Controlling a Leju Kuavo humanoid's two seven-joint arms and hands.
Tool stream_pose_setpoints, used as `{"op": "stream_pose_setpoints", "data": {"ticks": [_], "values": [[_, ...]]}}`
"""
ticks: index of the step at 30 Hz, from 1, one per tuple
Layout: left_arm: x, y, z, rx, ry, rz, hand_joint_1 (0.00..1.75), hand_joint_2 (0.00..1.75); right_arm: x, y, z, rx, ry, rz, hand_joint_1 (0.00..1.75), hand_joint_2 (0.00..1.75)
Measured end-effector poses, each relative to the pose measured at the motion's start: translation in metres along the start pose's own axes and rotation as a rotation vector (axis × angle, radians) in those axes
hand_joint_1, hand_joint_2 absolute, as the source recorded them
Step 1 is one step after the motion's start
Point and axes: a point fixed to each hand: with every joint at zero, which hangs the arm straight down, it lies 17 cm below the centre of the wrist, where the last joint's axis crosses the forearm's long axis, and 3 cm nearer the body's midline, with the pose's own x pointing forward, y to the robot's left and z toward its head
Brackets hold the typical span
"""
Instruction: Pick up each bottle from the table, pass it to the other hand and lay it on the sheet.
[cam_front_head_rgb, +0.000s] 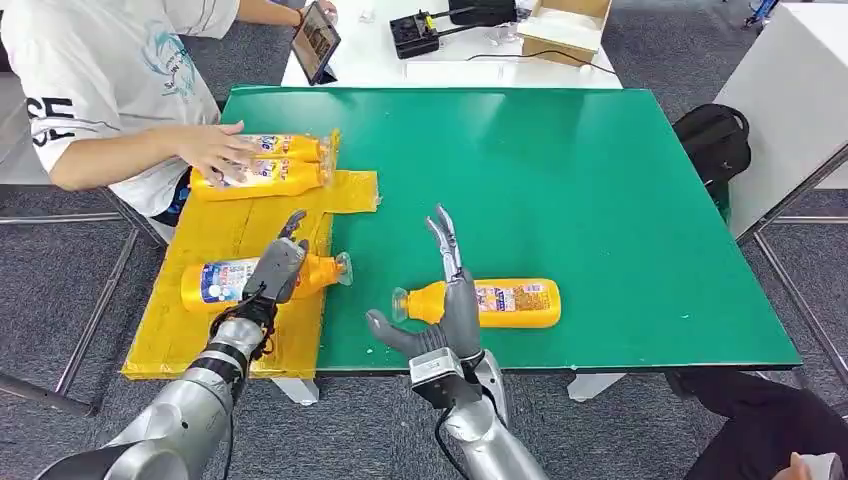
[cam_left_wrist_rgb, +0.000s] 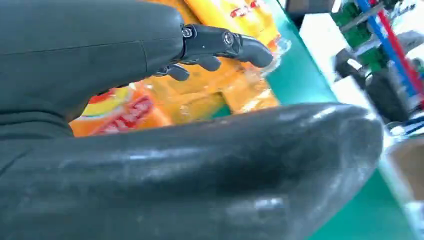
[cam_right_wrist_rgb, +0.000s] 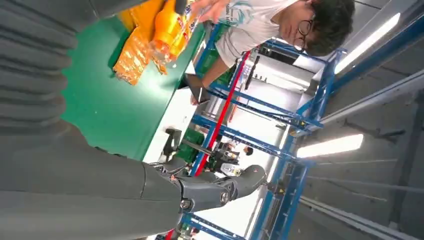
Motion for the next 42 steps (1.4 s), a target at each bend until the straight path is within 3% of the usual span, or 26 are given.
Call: {"op": "stream_pose_setpoints", "data": {"ticks": [1, 2, 3, 6, 9, 14, 22, 42], "values": [[0.006, 0.007, -0.003, 0.049, -0.01, 0.045, 0.0, 1.75, 0.0, 0.0, 0.0, 0.001, 0.0, 0.005, 0.0, 0.0], [0.011, 0.018, -0.005, 0.117, -0.019, 0.09, 0.0, 1.75, -0.001, 0.0, 0.0, 0.002, -0.001, 0.013, 0.0, 0.0], [0.015, 0.034, -0.006, 0.201, -0.028, 0.128, 0.0, 1.75, -0.001, 0.0, 0.001, 0.007, -0.004, 0.026, 0.0, 1.75], [0.026, 0.085, 0.0, 0.463, -0.051, 0.2, 0.0, 1.75, -0.006, 0.004, 0.003, 0.053, -0.019, 0.099, 0.0, 1.75], [0.031, 0.125, 0.02, 0.642, -0.074, 0.207, 0.0, 1.75, -0.03, 0.001, 0.008, 0.106, 0.045, 0.16, 0.0, 1.75], [0.035, 0.156, 0.062, 0.777, -0.108, 0.162, 0.0, 1.75, -0.089, -0.038, 0.012, 0.186, 0.191, 0.375, 0.0, 1.75], [0.042, 0.172, 0.099, 0.834, -0.139, 0.096, 0.0, 1.75, -0.175, -0.087, 0.047, 0.37, 0.428, 0.563, 0.0, 1.75], [0.057, 0.157, 0.095, 0.797, -0.172, 0.058, 0.0, 1.75, -0.219, -0.113, 0.063, 0.462, 0.551, 0.635, 0.0, 1.75]]}}
